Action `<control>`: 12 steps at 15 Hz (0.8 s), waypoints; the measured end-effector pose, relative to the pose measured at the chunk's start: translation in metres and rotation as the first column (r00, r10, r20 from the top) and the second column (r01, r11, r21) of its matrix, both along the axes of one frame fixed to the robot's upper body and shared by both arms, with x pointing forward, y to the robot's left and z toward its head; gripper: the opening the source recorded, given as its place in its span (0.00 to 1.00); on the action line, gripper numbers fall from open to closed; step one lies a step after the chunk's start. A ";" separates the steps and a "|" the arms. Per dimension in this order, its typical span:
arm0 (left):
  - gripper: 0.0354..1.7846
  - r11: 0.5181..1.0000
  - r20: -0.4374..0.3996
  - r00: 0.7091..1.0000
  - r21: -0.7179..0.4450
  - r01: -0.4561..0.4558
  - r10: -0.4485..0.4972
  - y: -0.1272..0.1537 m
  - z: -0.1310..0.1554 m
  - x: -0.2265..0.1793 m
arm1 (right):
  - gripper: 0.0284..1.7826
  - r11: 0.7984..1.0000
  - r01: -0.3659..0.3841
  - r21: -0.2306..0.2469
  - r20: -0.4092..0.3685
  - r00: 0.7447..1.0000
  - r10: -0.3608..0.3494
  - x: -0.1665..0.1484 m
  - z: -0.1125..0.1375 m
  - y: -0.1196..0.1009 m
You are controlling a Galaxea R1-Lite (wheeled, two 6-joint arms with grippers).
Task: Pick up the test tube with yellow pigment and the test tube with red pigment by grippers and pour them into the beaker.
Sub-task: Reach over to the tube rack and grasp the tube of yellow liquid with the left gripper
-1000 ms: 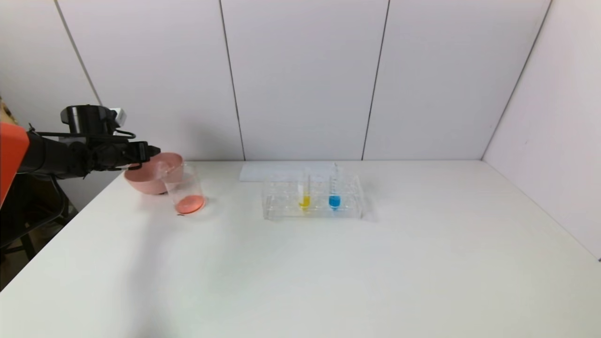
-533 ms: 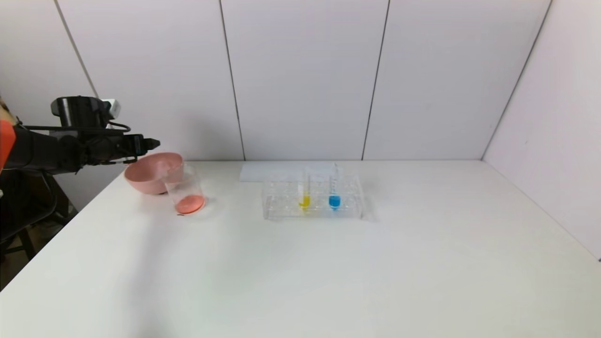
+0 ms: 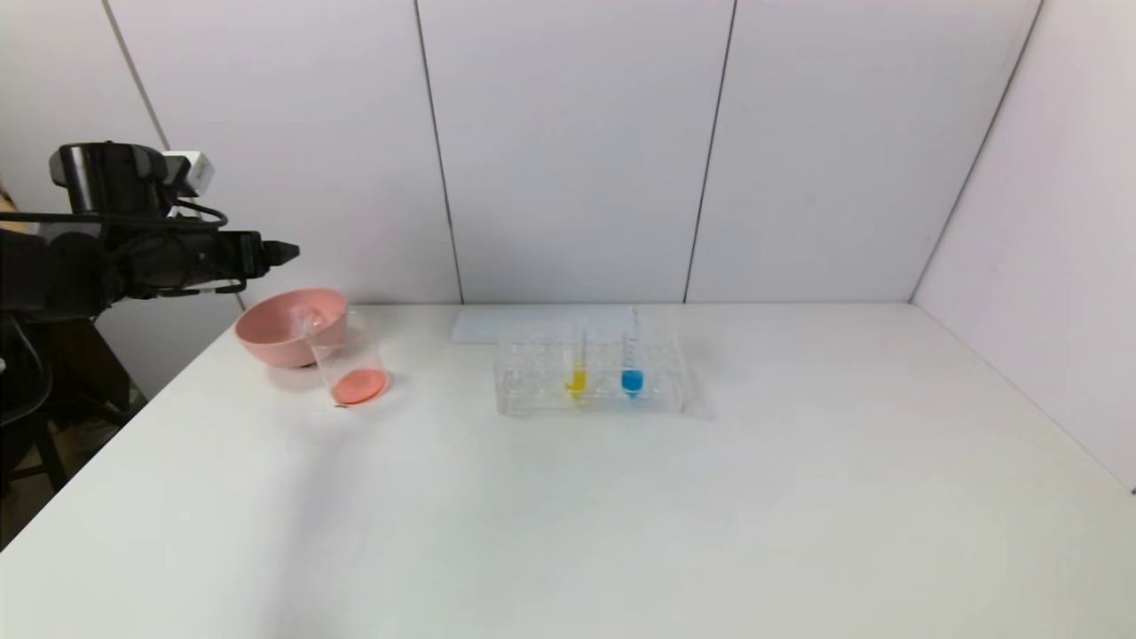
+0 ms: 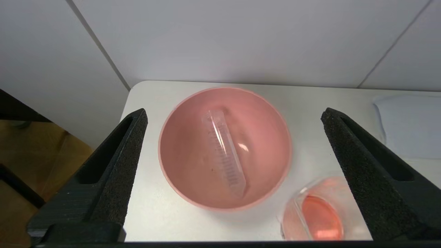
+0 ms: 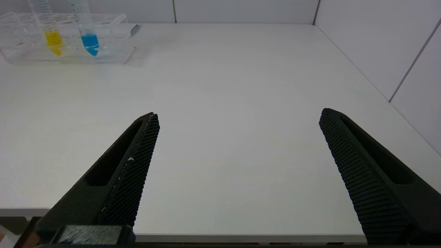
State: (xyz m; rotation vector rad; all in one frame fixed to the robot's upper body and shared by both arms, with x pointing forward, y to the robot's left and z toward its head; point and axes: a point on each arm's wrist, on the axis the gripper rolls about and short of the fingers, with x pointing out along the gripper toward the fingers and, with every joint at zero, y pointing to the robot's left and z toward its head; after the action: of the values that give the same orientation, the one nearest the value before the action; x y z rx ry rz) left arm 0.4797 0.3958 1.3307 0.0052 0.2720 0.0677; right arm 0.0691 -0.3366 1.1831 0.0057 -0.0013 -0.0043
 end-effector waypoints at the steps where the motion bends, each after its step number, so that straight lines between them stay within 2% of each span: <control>1: 0.99 1.000 0.005 1.000 0.000 0.015 -0.015 -0.008 0.006 -0.011 | 0.95 1.000 0.000 0.000 0.000 1.000 0.000 0.000 0.000 0.000; 6: 0.99 0.995 0.052 0.993 0.011 0.101 -0.101 -0.045 0.033 -0.071 | 0.95 1.000 0.000 0.000 0.000 1.000 0.000 0.000 0.000 0.000; 12: 0.99 0.980 0.088 0.976 0.018 0.197 -0.198 -0.073 0.042 -0.141 | 0.95 1.000 0.000 0.000 0.000 1.000 0.000 0.000 0.000 0.000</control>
State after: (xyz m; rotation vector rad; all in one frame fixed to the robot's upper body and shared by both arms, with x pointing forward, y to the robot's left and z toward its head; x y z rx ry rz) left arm 0.3386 0.3232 1.3729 0.0386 0.1802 -0.1286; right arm 0.0691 -0.3366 1.1831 0.0057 -0.0013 -0.0043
